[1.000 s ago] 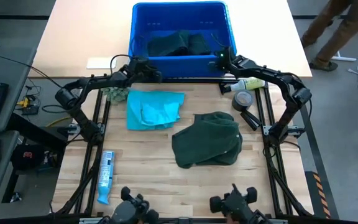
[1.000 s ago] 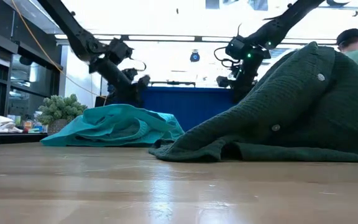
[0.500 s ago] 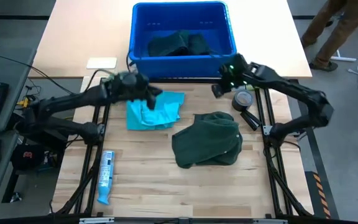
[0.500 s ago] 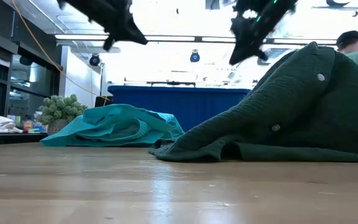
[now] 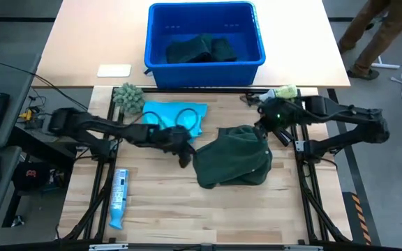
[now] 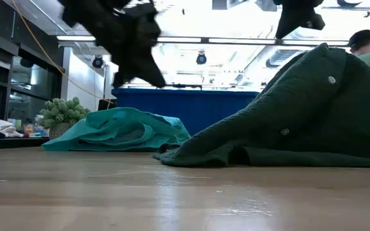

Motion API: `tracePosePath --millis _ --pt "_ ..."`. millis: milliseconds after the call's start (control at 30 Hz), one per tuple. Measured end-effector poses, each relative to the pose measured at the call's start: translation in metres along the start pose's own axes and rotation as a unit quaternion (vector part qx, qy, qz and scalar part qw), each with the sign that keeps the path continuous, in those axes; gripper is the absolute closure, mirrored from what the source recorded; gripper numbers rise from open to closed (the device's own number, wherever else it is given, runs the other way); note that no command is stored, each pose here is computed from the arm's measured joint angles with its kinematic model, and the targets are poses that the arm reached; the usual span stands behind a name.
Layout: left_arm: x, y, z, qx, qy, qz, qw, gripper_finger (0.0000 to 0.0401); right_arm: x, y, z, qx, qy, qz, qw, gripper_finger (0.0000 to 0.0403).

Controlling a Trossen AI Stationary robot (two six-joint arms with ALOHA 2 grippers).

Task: Fold laundry
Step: Fold the green polo shirt from the blue laundry bin

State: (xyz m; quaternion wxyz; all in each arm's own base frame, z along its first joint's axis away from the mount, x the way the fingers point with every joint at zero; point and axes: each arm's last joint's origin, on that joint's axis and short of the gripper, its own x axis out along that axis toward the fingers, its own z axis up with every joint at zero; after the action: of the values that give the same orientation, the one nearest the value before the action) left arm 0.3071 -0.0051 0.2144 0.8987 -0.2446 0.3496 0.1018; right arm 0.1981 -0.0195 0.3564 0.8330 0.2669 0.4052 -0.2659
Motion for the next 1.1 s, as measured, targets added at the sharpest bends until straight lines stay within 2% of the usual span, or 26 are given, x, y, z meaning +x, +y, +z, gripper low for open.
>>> tracePosePath --millis 100,233,367,500,667,833,1100 --pt "0.018 -0.001 0.019 0.006 0.011 -0.016 1.000 0.0361 -0.002 0.008 -0.007 0.003 0.002 0.004 1.000 0.0403" --pt "0.044 0.011 0.046 -0.013 0.019 -0.001 1.000 0.0308 -0.005 0.016 -0.015 0.001 0.004 0.013 1.000 0.0403" --pt "0.071 0.026 0.066 -0.030 0.084 0.002 0.996 0.0256 -0.007 0.022 -0.021 -0.016 0.009 0.023 1.000 0.0403" --pt "0.095 0.033 0.075 -0.008 0.151 0.030 0.988 0.0224 -0.009 0.025 -0.025 -0.029 0.010 0.024 0.999 0.0403" --pt "0.115 0.036 0.083 0.012 0.166 0.093 0.982 0.0211 -0.009 0.027 -0.027 -0.036 0.006 0.024 0.999 0.0403" --pt "0.134 0.040 0.072 0.002 0.181 0.125 0.976 0.0211 -0.010 0.027 -0.027 -0.037 0.006 0.023 0.999 0.0403" --pt "0.149 0.036 0.056 0.019 0.206 0.139 0.969 0.0216 -0.010 0.027 -0.027 -0.036 -0.002 0.016 0.999 0.0403"
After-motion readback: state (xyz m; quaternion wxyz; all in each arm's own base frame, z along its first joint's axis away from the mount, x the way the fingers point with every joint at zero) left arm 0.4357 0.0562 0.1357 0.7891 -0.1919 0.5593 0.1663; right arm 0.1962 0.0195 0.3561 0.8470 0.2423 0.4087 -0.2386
